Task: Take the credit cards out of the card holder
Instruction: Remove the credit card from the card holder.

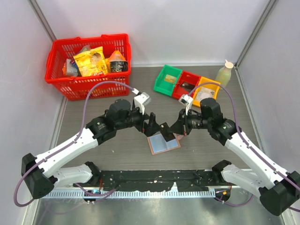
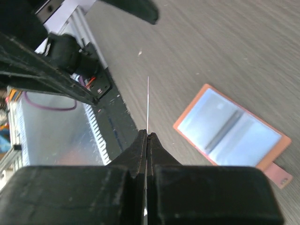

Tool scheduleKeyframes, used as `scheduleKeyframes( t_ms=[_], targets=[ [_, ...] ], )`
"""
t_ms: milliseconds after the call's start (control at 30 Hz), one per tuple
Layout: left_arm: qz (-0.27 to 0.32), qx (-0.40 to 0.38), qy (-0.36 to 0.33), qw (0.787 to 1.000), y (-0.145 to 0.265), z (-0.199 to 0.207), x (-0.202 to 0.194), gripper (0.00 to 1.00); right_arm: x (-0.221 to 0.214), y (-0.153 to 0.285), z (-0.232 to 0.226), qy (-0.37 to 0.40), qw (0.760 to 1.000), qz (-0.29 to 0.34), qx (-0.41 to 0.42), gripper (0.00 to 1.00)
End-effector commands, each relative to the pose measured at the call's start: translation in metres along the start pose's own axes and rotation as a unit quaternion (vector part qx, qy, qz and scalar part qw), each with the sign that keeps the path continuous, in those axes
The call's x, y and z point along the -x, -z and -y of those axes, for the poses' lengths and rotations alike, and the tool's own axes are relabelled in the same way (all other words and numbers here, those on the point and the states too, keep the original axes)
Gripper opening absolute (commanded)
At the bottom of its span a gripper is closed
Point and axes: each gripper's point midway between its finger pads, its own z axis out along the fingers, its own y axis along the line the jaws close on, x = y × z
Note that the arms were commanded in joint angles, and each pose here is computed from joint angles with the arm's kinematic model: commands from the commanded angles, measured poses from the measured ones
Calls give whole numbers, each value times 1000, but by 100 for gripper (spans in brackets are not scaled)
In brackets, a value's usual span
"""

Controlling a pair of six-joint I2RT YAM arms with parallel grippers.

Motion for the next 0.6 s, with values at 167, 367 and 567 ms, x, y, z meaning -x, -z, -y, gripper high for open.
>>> scheduleKeyframes(
  t_ms=[167,367,567],
  targets=[
    [-58,-162,-81,982,6,50,-6,89,13,12,-60,104,986,18,128,1],
    [-94,-214,-78,969,5,63,-19,65,8,6,-65,114,984,4,139,1],
    [-70,-195,-91,974,9,57,-15,0,11,4,-58,114,986,16,118,5]
  ],
)
